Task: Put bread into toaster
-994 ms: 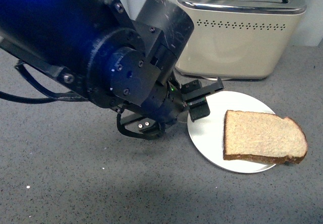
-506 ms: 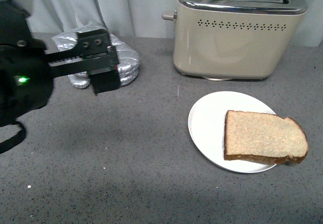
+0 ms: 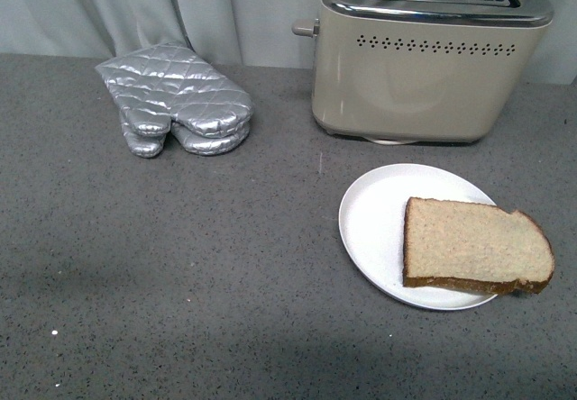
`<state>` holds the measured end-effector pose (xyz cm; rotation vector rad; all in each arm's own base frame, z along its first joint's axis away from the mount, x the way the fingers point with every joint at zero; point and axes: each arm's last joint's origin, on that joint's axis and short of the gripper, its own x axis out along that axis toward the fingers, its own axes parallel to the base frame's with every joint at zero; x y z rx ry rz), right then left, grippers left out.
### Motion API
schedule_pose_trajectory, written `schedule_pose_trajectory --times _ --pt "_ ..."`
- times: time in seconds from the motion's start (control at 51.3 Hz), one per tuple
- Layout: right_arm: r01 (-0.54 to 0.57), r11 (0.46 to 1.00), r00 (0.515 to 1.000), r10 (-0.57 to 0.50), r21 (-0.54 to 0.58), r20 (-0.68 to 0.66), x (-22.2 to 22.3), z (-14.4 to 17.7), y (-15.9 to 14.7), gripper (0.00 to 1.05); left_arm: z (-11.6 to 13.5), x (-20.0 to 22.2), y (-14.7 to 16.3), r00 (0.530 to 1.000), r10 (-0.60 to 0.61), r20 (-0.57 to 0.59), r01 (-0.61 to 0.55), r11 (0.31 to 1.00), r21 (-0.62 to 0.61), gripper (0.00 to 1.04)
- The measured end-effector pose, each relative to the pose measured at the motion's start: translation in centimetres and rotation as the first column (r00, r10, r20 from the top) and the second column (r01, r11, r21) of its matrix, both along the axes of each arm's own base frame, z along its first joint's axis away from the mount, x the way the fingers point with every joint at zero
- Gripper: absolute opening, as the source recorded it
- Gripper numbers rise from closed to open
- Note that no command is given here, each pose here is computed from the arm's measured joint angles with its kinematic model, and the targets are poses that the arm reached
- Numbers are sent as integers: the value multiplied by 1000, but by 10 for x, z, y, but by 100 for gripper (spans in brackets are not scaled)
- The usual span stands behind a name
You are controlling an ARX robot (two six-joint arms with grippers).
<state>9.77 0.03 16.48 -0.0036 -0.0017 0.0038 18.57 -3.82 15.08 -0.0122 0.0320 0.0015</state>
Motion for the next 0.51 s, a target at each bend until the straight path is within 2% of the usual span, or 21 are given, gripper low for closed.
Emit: schedule_pose_trajectory --times 0.039,0.136,0.506 --pt "0 1000 1000 0 0 0 0 0 0 95 4 -4 4 1000 -3 -6 3 1000 3 4" --pt "0 1000 1000 0 0 0 0 0 0 95 12 -17 12 1000 -11 23 11 1000 2 4" --pt "0 1000 1000 0 0 0 0 0 0 95 16 -45 36 999 -12 31 12 1000 5 4"
